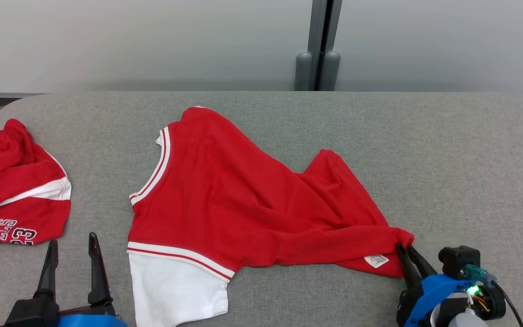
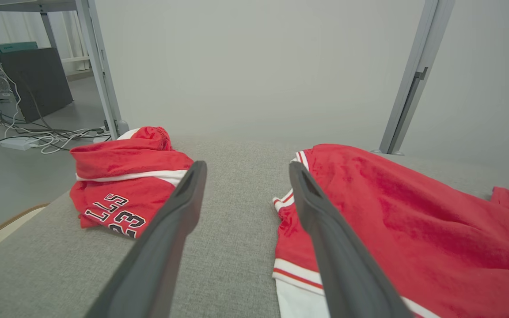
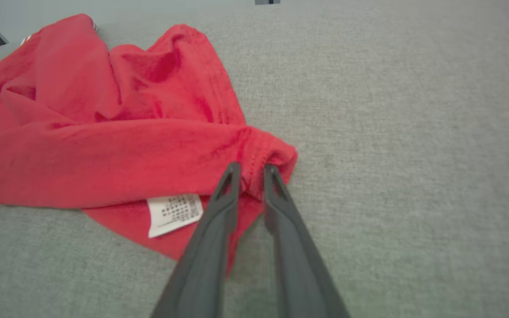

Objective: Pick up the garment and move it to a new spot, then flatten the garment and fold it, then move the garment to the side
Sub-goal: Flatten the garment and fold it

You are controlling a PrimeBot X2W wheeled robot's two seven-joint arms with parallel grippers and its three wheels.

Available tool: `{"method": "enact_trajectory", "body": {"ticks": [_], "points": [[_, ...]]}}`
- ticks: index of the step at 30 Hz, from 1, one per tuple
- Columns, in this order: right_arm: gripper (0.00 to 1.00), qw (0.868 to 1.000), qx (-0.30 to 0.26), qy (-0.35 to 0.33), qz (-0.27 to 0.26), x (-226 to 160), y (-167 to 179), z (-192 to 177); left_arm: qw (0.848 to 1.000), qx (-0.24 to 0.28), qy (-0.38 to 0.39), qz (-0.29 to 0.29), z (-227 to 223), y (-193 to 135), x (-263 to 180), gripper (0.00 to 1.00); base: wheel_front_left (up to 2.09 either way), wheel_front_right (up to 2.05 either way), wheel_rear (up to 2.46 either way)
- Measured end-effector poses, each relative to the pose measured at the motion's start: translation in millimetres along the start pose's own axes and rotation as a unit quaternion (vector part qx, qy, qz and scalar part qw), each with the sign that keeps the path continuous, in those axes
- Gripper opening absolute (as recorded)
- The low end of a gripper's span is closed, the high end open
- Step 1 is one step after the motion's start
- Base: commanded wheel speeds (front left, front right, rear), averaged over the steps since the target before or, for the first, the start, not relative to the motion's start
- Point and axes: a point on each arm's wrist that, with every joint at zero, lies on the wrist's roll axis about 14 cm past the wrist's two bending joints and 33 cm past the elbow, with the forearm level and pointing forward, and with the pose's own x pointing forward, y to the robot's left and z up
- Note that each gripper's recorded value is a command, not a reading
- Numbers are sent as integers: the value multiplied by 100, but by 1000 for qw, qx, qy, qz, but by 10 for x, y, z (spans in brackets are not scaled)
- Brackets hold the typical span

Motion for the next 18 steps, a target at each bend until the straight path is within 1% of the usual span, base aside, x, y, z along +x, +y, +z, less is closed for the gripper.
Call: {"method": "enact_trajectory", "body": {"ticks": [5,11,14,17,18], "points": [[0,1000,9,0,4,-4,32,-27,1000,1,3,-1,-20,-11,17,100,0,0,0],[0,998,22,-58,17,-50,110,243,1000,-2,3,-13,-26,-99,39,100,0,0,0],[0,997,19,-66,24,-164,140,258,1000,-3,5,-21,-37,-152,60,100,0,0,0],[0,997,35,-61,31,-325,198,196,1000,-7,6,-30,-45,-220,81,100,0,0,0],[0,997,33,-56,33,-385,198,166,999,-7,7,-33,-53,-236,89,100,0,0,0]]}}
